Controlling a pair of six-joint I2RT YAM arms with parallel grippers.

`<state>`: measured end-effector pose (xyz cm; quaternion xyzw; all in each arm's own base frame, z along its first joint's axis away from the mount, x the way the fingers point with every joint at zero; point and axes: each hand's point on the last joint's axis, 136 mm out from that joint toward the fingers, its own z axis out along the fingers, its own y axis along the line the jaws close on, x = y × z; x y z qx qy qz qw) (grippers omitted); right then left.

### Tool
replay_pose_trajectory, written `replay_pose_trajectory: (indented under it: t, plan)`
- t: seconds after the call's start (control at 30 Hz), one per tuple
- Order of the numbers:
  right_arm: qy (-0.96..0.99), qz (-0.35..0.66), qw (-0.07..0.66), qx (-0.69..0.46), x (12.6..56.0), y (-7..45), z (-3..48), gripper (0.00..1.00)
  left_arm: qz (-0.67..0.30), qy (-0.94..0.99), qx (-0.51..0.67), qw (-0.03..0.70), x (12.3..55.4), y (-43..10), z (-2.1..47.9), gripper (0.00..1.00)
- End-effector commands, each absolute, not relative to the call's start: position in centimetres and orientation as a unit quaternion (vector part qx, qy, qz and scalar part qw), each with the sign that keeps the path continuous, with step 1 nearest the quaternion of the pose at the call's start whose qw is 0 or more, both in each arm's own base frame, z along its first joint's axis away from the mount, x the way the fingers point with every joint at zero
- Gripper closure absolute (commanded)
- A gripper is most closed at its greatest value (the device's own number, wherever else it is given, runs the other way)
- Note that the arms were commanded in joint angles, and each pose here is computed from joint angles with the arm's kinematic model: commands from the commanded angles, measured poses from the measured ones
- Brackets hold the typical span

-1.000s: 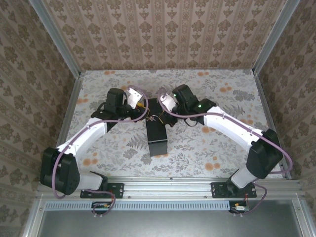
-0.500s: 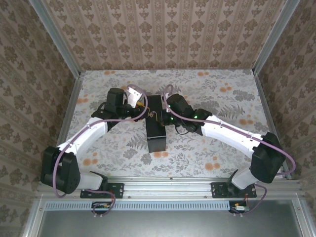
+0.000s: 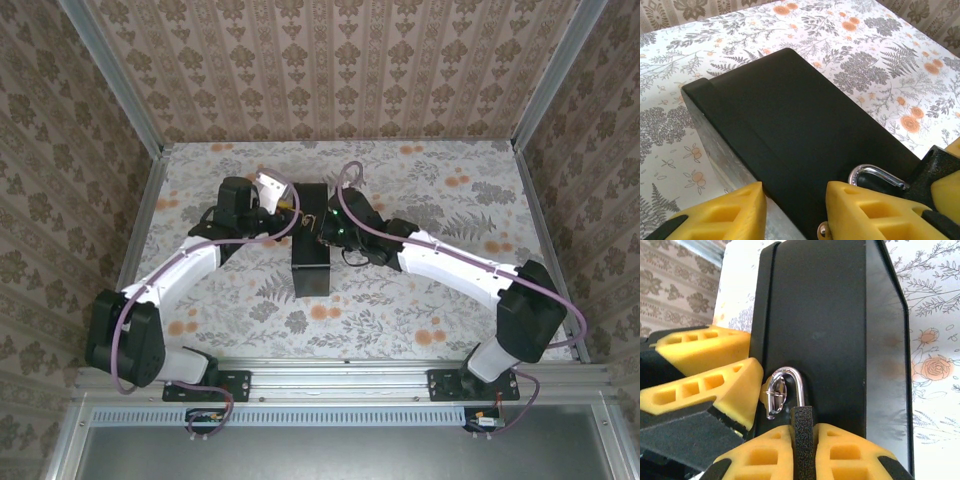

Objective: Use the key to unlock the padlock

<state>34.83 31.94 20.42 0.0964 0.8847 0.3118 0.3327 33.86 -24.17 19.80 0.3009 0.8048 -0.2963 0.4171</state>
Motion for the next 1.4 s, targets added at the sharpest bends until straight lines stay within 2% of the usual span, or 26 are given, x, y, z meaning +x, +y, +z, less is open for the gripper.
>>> replay_pose_trajectory:
  t: [0.0, 0.13, 0.23, 0.33, 0.5, 0.67, 0.87, 1.03, 1.13, 1.23, 1.3, 1.37]
  plan:
    - [0.836, 0.320, 0.402, 0.196, 39.2, 31.0, 20.1, 1.00, -0.399, 0.799, 0.340, 0.295, 27.7, -27.1, 16.7, 0.59]
    - [0.801, 0.317, 0.458, 0.219, 40.7, 30.2, 21.2, 1.00, -0.405, 0.800, 0.341, 0.283, 27.2, -27.2, 16.1, 0.61]
    - [0.798, 0.306, 0.475, 0.210, 41.6, 30.3, 21.8, 1.00, -0.398, 0.803, 0.340, 0.284, 27.3, -27.0, 16.0, 0.61]
    - [0.799, 0.299, 0.480, 0.203, 41.6, 29.6, 22.4, 1.00, -0.377, 0.818, 0.314, 0.301, 28.7, -25.9, 16.3, 0.55]
    - [0.806, 0.257, 0.500, 0.185, 41.7, 23.7, 23.4, 0.95, -0.371, 0.807, 0.302, 0.346, 30.2, -24.7, 19.9, 0.48]
    - [0.827, 0.213, 0.489, 0.177, 40.4, 15.7, 23.0, 0.91, -0.352, 0.804, 0.296, 0.378, 31.4, -23.6, 22.3, 0.44]
    - [0.873, 0.140, 0.428, 0.189, 37.6, 8.1, 15.7, 0.85, -0.323, 0.816, 0.269, 0.398, 33.2, -21.6, 22.9, 0.42]
    - [0.909, 0.133, 0.356, 0.169, 36.3, 7.8, 9.1, 0.77, -0.302, 0.831, 0.237, 0.403, 34.4, -19.9, 23.2, 0.40]
    - [0.922, 0.140, 0.324, 0.159, 36.4, 8.6, 6.3, 0.76, -0.285, 0.839, 0.221, 0.408, 34.9, -18.8, 23.6, 0.40]
    - [0.930, 0.133, 0.309, 0.148, 36.5, 8.7, 5.3, 0.68, -0.279, 0.843, 0.202, 0.412, 35.2, -17.9, 23.8, 0.40]
    - [0.932, 0.126, 0.310, 0.137, 36.6, 8.7, 5.7, 0.52, -0.274, 0.847, 0.195, 0.411, 35.2, -17.5, 23.8, 0.40]
    - [0.929, 0.130, 0.325, 0.122, 36.9, 8.9, 7.7, 0.49, -0.268, 0.851, 0.193, 0.408, 35.0, -17.3, 23.7, 0.39]
